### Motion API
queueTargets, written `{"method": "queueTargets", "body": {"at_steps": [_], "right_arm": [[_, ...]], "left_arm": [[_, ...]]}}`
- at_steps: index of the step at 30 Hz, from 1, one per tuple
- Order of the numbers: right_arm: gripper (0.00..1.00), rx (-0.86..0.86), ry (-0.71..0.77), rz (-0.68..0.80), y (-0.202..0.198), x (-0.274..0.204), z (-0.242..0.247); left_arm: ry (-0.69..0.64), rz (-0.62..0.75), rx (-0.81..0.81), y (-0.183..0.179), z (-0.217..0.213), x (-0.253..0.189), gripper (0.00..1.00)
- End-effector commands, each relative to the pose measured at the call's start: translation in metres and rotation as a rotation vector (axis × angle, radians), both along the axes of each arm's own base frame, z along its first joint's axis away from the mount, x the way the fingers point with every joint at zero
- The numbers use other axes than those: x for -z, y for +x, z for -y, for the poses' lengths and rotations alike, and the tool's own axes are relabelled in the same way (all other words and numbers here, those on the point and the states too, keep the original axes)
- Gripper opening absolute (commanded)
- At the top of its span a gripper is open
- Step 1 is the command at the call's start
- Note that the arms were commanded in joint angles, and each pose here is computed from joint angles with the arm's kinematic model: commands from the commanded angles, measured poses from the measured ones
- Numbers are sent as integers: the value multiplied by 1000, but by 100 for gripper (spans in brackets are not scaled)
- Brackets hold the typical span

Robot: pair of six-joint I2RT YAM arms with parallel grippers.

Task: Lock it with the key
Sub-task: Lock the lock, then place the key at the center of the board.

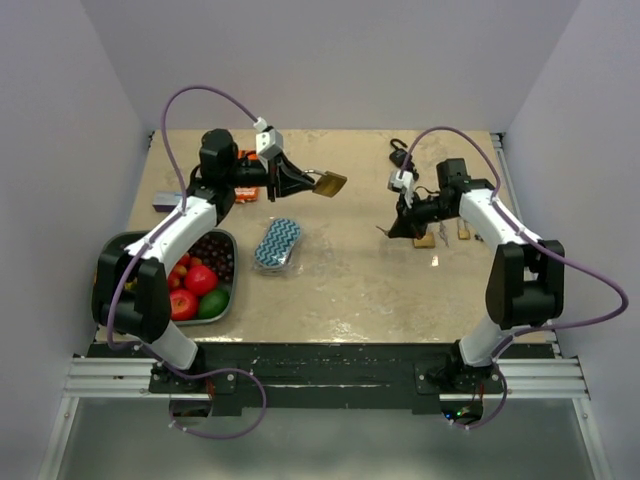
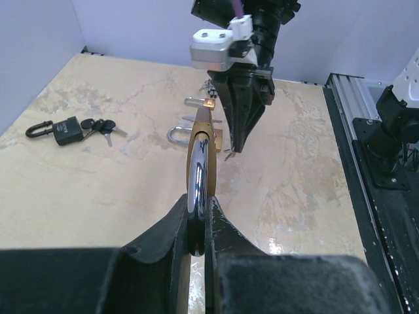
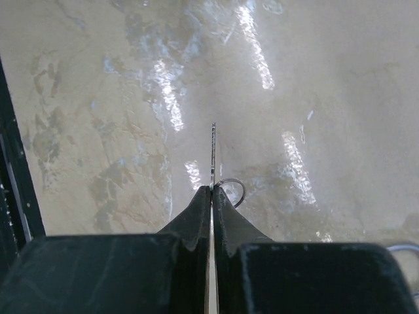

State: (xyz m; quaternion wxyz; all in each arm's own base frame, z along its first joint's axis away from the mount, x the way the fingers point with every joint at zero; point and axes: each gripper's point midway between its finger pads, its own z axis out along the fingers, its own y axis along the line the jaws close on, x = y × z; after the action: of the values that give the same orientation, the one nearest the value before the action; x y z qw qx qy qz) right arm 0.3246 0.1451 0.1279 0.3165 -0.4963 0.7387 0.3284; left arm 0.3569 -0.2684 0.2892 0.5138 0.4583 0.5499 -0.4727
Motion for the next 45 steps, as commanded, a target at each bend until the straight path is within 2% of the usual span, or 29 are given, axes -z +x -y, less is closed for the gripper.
{"method": "queueTargets", "body": {"at_steps": [1, 2, 6, 11, 20, 29, 30, 31, 32, 33, 36, 40, 43, 45], "right_arm": [[0, 193, -80, -63, 31, 13, 14], [0, 279, -96, -117, 35, 17, 19], [0, 490, -102, -161, 56, 24, 27], [0, 643, -103, -269, 59, 43, 32], [0, 781, -121, -400, 55, 77, 36], [0, 843, -145, -440, 52, 95, 41], [3, 847, -147, -437, 53, 95, 42], [11, 843, -145, -440, 53, 97, 41], [20, 835, -138, -444, 53, 96, 39], [35, 847, -125, -473, 51, 95, 36], [56, 847, -118, -488, 51, 92, 34], [63, 813, -71, -435, 60, 64, 28], [72, 753, -5, -300, 71, 23, 20], [78, 677, -5, -210, 70, 5, 8]], "left_arm": [[-15, 159, -31, 0, -1, -28, 0], [-5, 156, -38, 0, -2, -25, 0], [44, 126, -96, 9, -5, -10, 0], [89, 72, -113, 12, -5, 8, 0], [111, 53, -113, 4, 1, 24, 0], [118, 34, -107, 1, 5, 33, 0], [120, 23, -104, 1, 6, 37, 0], [122, 20, -104, 0, 6, 37, 0], [127, 9, -98, -1, 7, 40, 0], [132, 1, -97, 1, 8, 43, 0], [154, -37, -95, 0, 11, 51, 0], [191, -93, -94, -3, 19, 61, 0], [222, -200, -102, -7, 29, 70, 0], [228, -321, -65, -13, 42, 74, 0]]}}
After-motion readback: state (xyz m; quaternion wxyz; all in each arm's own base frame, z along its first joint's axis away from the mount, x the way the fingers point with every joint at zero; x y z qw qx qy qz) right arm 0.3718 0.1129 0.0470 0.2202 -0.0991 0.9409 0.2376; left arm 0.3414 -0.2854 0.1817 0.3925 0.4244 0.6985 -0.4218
